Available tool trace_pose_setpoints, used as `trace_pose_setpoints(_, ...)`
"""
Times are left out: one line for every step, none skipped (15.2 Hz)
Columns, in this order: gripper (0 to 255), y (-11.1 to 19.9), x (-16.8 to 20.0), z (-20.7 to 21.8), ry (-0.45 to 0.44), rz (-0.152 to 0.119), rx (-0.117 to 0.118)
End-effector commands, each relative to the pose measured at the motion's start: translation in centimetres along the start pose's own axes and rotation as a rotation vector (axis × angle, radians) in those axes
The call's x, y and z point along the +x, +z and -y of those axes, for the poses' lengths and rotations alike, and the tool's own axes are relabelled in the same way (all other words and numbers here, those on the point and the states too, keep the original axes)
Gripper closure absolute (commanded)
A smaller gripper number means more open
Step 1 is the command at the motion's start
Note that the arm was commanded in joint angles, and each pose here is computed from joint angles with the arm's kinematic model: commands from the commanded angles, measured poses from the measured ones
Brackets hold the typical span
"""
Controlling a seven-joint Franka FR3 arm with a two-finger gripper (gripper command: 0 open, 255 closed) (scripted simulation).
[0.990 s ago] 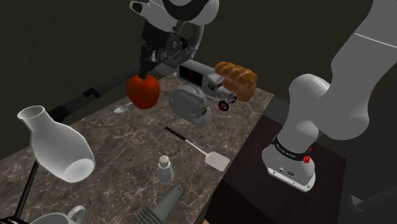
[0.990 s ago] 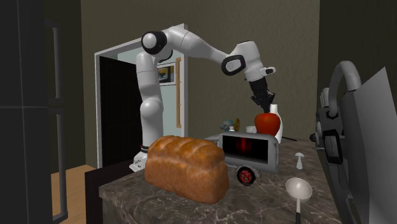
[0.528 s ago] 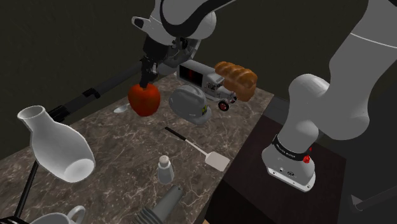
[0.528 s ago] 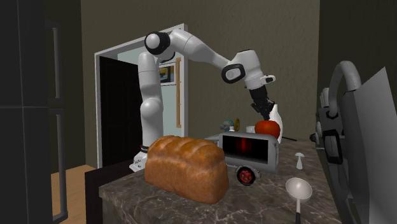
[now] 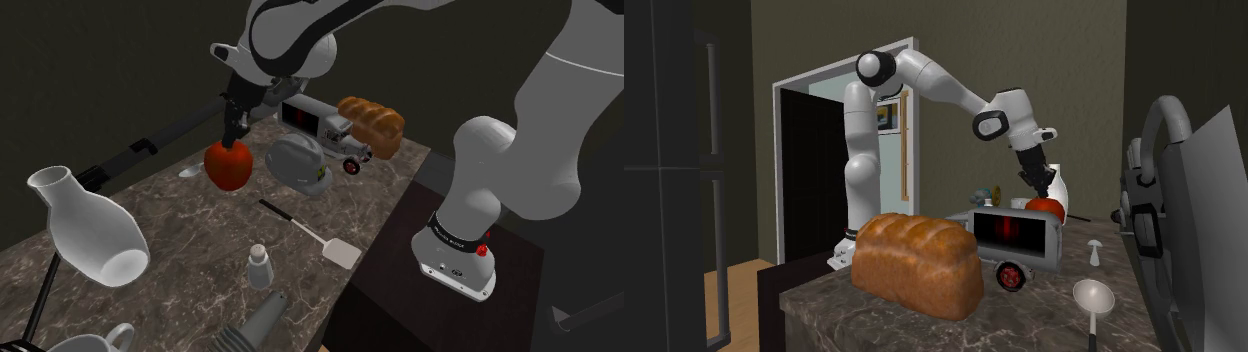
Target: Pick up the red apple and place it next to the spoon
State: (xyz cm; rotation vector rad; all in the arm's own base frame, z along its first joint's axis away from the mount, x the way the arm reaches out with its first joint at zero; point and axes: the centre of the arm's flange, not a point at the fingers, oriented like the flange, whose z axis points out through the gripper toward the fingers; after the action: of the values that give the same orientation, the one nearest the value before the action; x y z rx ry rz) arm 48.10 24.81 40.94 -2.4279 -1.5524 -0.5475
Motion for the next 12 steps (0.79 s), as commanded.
trace_pose_setpoints(255, 0.0, 0.0, 0.0, 0.0, -0.001, 0.0)
trace_pose_setpoints(255, 0.0, 0.0, 0.0, 0.0, -0.001, 0.0)
trace_pose_setpoints(255, 0.0, 0.0, 0.0, 0.0, -0.001, 0.0)
trace_pose_setpoints(255, 0.0, 0.0, 0.0, 0.0, -0.001, 0.0)
trace_pose_setpoints(0, 0.0, 0.0, 0.0, 0.0, -0.001, 0.0)
trace_pose_setpoints(0, 0.0, 0.0, 0.0, 0.0, -0.001, 0.0)
trace_pose_setpoints(0, 0.0, 0.0, 0.0, 0.0, -0.001, 0.0)
trace_pose_setpoints(0, 0.0, 0.0, 0.0, 0.0, -0.001, 0.0)
trace_pose_setpoints(0, 0.0, 0.0, 0.0, 0.0, -0.001, 0.0)
trace_pose_setpoints(0, 0.0, 0.0, 0.0, 0.0, -0.001, 0.0)
trace_pose_setpoints(0, -1.3, 0.0, 0.0, 0.0, -0.001, 0.0)
trace_pose_setpoints(0, -2.6, 0.0, 0.0, 0.0, -0.001, 0.0)
